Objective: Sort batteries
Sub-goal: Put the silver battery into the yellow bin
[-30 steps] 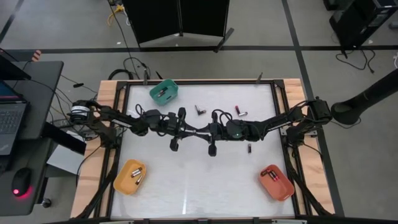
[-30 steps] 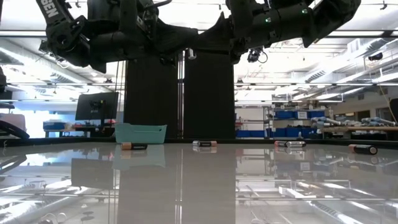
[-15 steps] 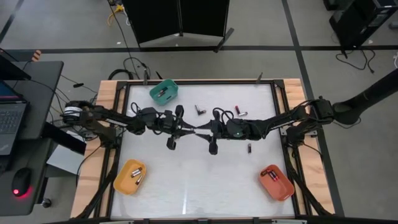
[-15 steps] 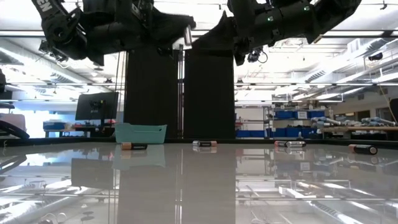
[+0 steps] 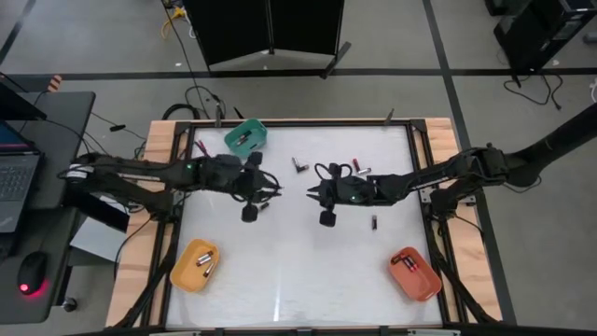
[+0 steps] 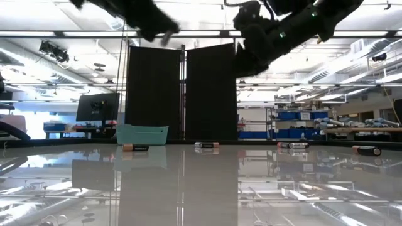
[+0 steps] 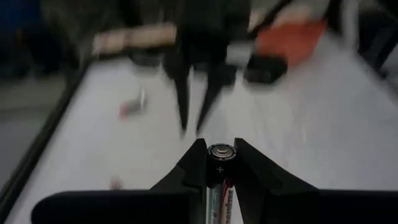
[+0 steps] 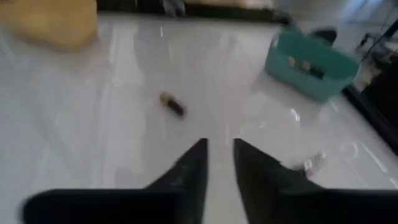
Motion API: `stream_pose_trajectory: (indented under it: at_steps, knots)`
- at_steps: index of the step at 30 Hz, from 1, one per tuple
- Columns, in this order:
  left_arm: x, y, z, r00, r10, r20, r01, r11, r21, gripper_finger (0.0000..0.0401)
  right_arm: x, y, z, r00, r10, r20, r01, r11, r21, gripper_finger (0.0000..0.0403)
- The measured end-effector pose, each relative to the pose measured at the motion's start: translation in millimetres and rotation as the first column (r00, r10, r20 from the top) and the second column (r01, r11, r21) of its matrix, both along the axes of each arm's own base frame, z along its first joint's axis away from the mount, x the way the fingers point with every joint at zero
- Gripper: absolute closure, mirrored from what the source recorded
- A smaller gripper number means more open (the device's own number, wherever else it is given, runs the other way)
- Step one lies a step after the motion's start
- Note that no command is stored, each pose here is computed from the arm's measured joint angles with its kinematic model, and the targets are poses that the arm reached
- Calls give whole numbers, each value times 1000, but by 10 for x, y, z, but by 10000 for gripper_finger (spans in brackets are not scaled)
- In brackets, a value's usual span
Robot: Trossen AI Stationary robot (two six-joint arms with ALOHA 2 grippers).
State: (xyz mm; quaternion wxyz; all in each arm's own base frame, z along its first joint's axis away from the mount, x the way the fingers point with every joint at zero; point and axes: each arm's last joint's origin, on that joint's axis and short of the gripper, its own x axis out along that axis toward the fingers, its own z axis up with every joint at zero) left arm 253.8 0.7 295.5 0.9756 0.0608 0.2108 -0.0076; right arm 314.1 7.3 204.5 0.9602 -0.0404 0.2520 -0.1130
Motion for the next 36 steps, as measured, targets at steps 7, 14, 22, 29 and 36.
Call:
stream_pose_trajectory:
  at_steps: [7, 14, 22, 29, 36]
  knots:
    - [-237, -338, 129, 928, 118, -353, -185, 969, -162, 346, 40, -37, -81, 999, 29, -32, -31, 998, -47, 380]
    - [-527, -648, -23, 777, 249, -579, -456, 856, -243, 346, 54, -47, -59, 997, 75, -18, -76, 994, -74, 394]
    - [-882, -1040, -96, 642, 292, -709, -619, 743, -254, 346, 55, -37, -62, 992, 124, -25, -126, 990, -70, 387]
    - [-1169, -1377, -161, 607, 279, -744, -632, 737, -240, 346, 56, -35, -61, 992, 127, -22, -129, 990, -65, 392]
    - [-1284, -1617, -643, 542, 228, -809, -600, 779, -183, 346, 52, -3, -68, 991, 128, -25, -129, 991, -46, 389]
